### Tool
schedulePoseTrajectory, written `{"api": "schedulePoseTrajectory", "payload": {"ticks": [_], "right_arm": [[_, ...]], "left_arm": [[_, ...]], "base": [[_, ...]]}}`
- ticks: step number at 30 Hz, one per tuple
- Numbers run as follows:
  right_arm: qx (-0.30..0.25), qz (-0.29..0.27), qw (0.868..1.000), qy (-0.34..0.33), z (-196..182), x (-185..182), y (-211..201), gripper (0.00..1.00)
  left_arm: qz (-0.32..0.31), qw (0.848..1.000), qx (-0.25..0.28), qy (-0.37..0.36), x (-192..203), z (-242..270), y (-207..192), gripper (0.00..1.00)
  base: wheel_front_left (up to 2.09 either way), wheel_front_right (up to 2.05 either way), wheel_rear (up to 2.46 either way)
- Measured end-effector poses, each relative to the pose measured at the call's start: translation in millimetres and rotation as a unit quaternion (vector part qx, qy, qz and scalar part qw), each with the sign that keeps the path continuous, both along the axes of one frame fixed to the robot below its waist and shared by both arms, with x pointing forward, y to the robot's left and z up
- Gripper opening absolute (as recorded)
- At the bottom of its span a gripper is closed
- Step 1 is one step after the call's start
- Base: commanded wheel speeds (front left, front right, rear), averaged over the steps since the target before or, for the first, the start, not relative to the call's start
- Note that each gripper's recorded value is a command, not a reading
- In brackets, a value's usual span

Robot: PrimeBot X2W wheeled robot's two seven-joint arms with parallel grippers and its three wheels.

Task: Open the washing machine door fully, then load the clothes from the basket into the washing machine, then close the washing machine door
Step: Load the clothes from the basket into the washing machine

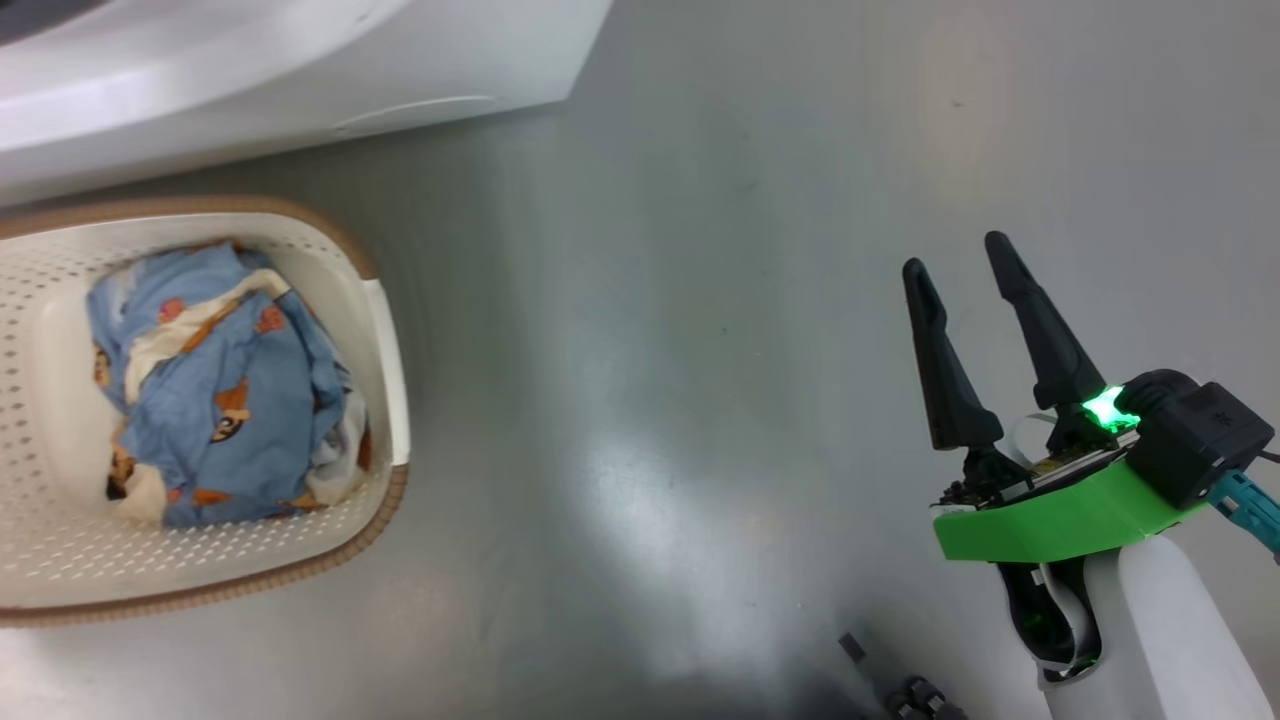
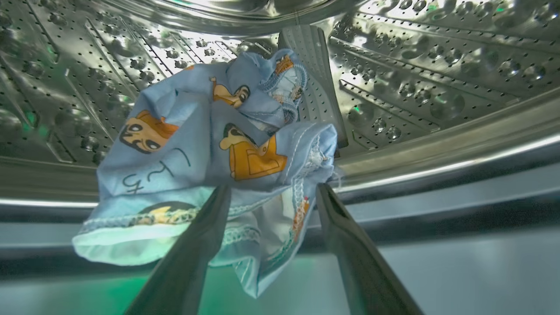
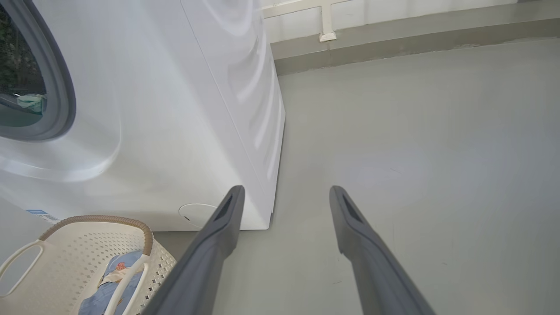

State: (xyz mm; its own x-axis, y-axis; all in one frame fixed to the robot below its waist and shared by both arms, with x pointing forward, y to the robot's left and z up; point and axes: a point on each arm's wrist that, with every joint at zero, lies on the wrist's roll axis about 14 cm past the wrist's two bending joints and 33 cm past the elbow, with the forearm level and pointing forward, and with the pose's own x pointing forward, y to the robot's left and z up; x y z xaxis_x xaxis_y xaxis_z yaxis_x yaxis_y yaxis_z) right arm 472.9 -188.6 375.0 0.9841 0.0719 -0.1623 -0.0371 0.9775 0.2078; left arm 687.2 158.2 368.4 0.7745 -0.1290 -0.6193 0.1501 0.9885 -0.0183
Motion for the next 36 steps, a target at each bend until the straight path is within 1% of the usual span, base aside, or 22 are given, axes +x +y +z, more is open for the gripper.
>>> {"api": "schedulePoseTrajectory", "payload": {"ticks": [5, 6, 8, 9, 12, 15, 23, 25, 33, 36], "right_arm": [[0.002, -0.007, 1.000, 0.003, -1, -1, -3, 1.00], [0.001, -0.008, 1.000, 0.001, -1, 0, -3, 1.00], [0.001, -0.009, 1.000, 0.001, -1, 1, -4, 1.00], [0.001, -0.010, 1.000, 0.002, -2, 1, -5, 1.00], [0.001, -0.011, 1.000, 0.004, -3, 0, -5, 1.00], [0.003, -0.012, 1.000, 0.007, -6, 0, -5, 1.00], [0.002, -0.013, 1.000, 0.014, -11, -1, -6, 1.00], [0.001, -0.012, 1.000, 0.014, -12, 0, -6, 1.00], [-0.004, -0.014, 1.000, 0.014, -11, 1, -10, 1.00], [-0.009, -0.019, 1.000, 0.020, -14, -1, -14, 1.00]], "left_arm": [[0.010, 1.000, 0.011, 0.028, 1, -14, 3, 1.00], [0.010, 0.999, 0.012, 0.036, 0, -18, 3, 0.66], [0.011, 0.999, 0.013, 0.044, -1, -22, 3, 0.10], [0.013, 0.999, 0.014, 0.044, 0, -24, 4, 0.00], [0.016, 0.999, 0.015, 0.042, 1, -25, 6, 0.00], [0.018, 0.999, 0.019, 0.022, 7, -21, 7, 0.00], [0.037, 0.997, 0.014, -0.068, 32, 6, 10, 0.00], [0.044, 0.994, 0.014, -0.100, 39, 15, 12, 0.00], [0.069, 0.976, -0.026, -0.207, 63, 40, 8, 0.00], [0.080, 0.972, -0.034, -0.219, 68, 34, 8, 0.00]], "base": [[0.00, 0.00, 0.00], [0.00, 0.00, 0.00], [0.00, 0.00, 0.00], [0.00, 0.00, 0.00], [0.00, 0.00, 0.00], [0.00, 0.00, 0.00], [0.00, 0.00, 0.00], [0.00, 0.00, 0.00], [0.00, 0.00, 0.00], [0.00, 0.00, 0.00]]}}
